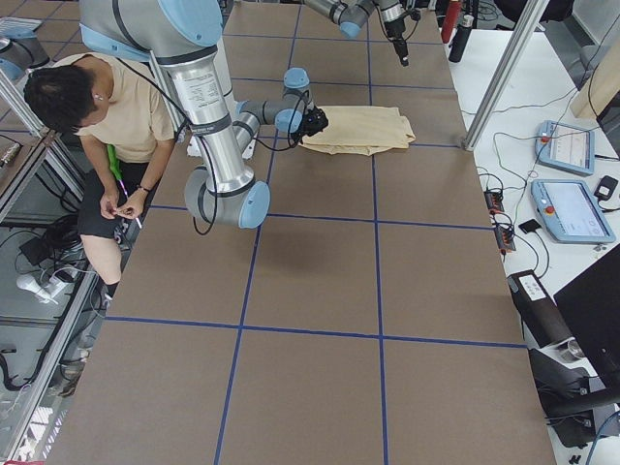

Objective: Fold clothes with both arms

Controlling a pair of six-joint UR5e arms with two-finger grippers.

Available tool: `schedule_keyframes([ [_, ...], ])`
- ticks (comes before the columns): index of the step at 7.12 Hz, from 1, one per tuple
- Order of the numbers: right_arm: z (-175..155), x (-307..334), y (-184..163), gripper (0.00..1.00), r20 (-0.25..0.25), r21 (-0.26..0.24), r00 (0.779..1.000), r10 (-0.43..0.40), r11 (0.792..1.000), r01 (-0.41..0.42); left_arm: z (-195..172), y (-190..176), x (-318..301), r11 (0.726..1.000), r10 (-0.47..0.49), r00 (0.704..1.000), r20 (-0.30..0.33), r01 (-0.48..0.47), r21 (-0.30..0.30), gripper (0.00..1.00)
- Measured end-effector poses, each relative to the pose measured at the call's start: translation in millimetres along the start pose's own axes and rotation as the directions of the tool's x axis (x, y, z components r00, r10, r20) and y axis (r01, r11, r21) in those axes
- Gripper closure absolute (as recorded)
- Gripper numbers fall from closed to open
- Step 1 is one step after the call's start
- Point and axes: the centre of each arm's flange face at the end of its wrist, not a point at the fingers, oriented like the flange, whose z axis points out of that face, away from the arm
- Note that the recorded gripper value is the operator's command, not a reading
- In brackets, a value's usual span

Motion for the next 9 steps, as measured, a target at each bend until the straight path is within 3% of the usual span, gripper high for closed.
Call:
schedule_keyframes([
  [5,25.9,17.5,19.7,0.18,-0.03,0.017,0.999,0.025,1.0,-0.025,-0.4,0.7,-1.2,1.0,-0.003,1.0,0.0,0.003,0.001,0.53],
  [6,30.5,16.6,20.9,0.45,-0.035,0.021,0.999,0.027,0.999,-0.026,-0.4,0.7,-1.3,1.0,-0.003,1.0,0.0,0.003,0.001,0.53],
  [7,33.3,16.1,21.6,0.92,-0.038,0.024,0.999,0.03,0.999,-0.029,-0.4,0.7,-1.3,1.0,-0.003,1.0,0.0,0.003,0.001,0.52],
  [8,34.0,16.0,22.0,1.0,-0.039,0.025,0.999,0.035,0.999,-0.034,-0.4,0.7,-1.2,1.0,-0.003,1.0,0.0,0.003,0.001,0.52],
  [9,33.8,15.9,22.1,1.0,-0.038,0.025,0.999,0.039,0.999,-0.038,-0.4,0.7,-1.0,1.0,-0.003,1.0,-0.001,0.003,0.001,0.52],
])
